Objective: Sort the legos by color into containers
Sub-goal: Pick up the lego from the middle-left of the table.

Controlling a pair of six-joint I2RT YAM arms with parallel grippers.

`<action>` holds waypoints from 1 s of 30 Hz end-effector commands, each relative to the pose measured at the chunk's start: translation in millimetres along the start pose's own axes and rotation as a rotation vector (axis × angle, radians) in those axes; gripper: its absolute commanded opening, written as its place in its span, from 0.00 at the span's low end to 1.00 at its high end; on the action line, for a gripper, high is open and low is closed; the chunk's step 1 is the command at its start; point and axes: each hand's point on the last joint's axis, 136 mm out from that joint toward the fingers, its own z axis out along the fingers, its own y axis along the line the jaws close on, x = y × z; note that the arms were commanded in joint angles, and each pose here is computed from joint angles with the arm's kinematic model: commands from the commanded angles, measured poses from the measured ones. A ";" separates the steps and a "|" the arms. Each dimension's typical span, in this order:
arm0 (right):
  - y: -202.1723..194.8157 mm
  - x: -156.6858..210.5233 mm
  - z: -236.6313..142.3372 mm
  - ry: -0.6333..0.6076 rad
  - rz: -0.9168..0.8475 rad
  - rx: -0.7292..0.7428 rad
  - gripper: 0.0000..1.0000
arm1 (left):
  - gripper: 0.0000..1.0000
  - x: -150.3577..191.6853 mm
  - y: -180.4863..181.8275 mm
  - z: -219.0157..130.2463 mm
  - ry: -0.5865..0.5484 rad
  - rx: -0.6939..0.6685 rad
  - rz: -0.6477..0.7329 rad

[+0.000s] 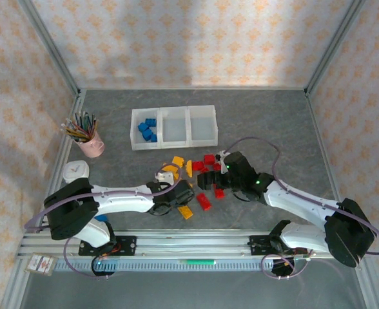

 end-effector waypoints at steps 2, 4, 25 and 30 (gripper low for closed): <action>-3.2 -3.4 2.3 -0.021 0.014 0.009 1.00 | 0.69 -8.1 -2.7 3.1 -0.056 -0.008 -0.030; -3.0 -3.8 2.2 -0.023 0.014 0.008 1.00 | 0.64 -9.0 -1.9 5.4 -0.064 -0.017 -0.032; 15.1 -29.7 -2.5 -0.078 -0.013 -0.032 1.00 | 0.22 -40.2 -9.0 -15.3 -0.148 -0.001 -0.037; 23.7 -44.1 -1.9 -0.108 -0.019 -0.049 1.00 | 0.21 -91.0 -2.8 -43.0 -0.252 -0.020 -0.056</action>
